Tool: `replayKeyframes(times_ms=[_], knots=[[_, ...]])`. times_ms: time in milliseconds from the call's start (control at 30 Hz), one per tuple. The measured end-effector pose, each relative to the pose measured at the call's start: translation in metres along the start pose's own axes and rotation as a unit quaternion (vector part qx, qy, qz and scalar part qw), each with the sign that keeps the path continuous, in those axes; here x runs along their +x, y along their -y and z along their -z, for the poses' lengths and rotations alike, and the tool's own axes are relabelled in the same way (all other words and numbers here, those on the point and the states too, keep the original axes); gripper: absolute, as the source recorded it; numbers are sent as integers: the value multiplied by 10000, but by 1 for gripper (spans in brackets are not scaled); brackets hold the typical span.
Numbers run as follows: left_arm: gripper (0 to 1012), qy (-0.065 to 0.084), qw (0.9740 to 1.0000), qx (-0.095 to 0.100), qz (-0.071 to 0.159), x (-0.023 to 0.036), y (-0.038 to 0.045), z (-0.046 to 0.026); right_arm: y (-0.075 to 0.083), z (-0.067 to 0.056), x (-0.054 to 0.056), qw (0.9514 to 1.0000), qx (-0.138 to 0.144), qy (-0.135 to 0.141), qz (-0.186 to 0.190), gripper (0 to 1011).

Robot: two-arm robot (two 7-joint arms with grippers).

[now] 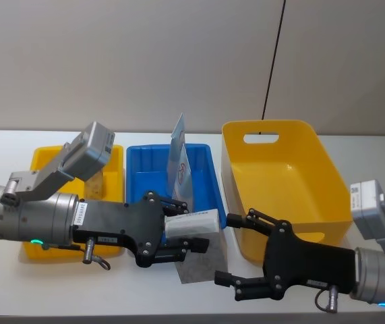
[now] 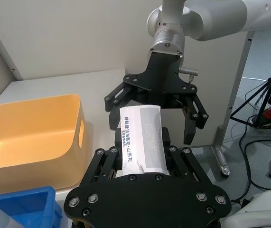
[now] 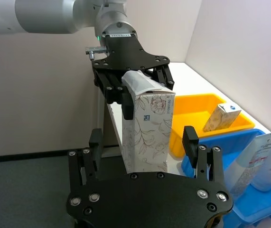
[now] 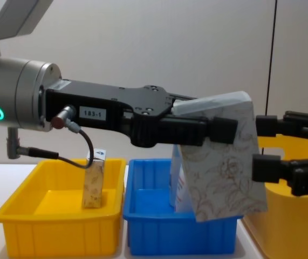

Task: Bimanual collaborative sorting of washing and personal care products

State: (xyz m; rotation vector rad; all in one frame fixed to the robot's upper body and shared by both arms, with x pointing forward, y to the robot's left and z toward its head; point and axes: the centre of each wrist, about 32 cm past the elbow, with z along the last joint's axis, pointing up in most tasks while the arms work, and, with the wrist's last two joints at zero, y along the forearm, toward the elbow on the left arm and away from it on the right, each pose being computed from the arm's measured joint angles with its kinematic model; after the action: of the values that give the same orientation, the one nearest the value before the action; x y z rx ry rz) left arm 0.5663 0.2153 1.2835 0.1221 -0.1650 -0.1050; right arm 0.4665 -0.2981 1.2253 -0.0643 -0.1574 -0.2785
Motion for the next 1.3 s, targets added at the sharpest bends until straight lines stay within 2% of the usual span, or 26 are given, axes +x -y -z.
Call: replayKeyframes(times_ms=[367, 800, 1300], knots=[[364, 0, 10000, 0, 0, 0, 0, 0, -74, 38, 49, 10000, -73, -18, -38, 1003], [364, 0, 10000, 0, 0, 0, 0, 0, -136, 19, 139, 9990, -411, -112, -103, 1003], [364, 0, 10000, 0, 0, 0, 0, 0, -207, 21, 162, 9982, -547, -191, -154, 1003]])
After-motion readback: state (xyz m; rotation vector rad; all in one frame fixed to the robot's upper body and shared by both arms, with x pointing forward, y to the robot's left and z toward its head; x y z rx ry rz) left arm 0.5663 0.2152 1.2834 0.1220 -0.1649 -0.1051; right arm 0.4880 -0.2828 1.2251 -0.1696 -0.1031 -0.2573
